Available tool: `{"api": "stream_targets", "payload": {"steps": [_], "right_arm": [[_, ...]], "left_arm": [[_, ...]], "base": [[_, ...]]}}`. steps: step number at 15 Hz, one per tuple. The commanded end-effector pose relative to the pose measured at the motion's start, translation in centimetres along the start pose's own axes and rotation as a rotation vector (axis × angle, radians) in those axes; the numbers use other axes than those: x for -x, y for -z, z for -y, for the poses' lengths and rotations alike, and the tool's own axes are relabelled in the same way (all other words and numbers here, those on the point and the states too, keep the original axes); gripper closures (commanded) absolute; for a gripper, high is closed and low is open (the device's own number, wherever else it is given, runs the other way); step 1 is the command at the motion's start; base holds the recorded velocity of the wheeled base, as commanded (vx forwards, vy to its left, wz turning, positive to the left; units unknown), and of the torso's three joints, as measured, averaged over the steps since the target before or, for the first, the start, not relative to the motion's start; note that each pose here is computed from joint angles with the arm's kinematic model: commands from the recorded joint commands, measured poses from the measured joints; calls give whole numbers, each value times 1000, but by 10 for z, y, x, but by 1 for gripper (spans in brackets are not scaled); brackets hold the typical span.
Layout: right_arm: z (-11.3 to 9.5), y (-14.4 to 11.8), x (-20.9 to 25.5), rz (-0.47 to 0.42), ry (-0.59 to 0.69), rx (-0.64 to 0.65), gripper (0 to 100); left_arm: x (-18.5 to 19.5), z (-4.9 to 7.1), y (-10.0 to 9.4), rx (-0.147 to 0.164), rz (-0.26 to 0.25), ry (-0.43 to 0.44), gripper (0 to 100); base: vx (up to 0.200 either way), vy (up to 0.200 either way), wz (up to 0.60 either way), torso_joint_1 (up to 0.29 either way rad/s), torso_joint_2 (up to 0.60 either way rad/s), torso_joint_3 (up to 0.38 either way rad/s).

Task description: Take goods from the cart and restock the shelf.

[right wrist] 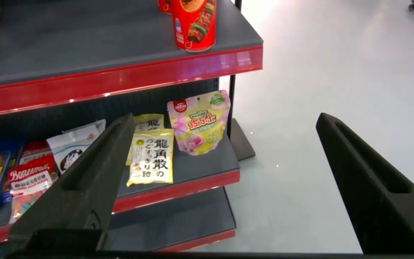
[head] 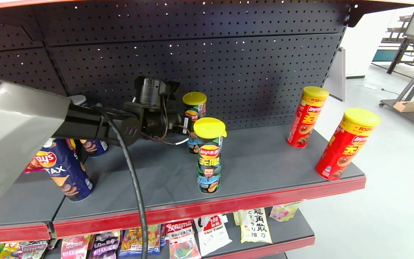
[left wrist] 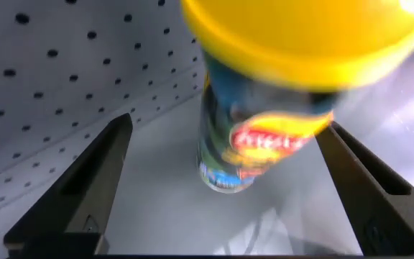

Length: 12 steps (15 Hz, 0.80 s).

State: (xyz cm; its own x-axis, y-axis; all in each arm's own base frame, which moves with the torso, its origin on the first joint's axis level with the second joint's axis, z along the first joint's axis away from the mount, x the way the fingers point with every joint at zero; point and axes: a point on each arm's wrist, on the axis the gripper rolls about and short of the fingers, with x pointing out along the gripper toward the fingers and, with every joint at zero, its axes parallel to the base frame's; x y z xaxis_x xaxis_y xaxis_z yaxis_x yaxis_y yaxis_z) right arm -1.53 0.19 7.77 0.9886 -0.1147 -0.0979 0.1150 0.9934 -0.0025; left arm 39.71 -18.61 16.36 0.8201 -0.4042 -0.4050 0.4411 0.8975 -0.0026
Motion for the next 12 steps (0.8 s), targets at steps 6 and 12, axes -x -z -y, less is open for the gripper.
{"api": "stream_targets", "payload": {"steps": [6, 12], "right_arm": [[0, 0, 0, -2, 0, 0, 0], [0, 0, 0, -2, 0, 0, 0]], "left_arm": [[28, -15, 8, 13, -35, -26, 0], [29, -45, 16, -44, -62, -91, 0]], "base": [[0, 0, 0, 0, 0, 0], [0, 0, 0, 0, 0, 0]]}}
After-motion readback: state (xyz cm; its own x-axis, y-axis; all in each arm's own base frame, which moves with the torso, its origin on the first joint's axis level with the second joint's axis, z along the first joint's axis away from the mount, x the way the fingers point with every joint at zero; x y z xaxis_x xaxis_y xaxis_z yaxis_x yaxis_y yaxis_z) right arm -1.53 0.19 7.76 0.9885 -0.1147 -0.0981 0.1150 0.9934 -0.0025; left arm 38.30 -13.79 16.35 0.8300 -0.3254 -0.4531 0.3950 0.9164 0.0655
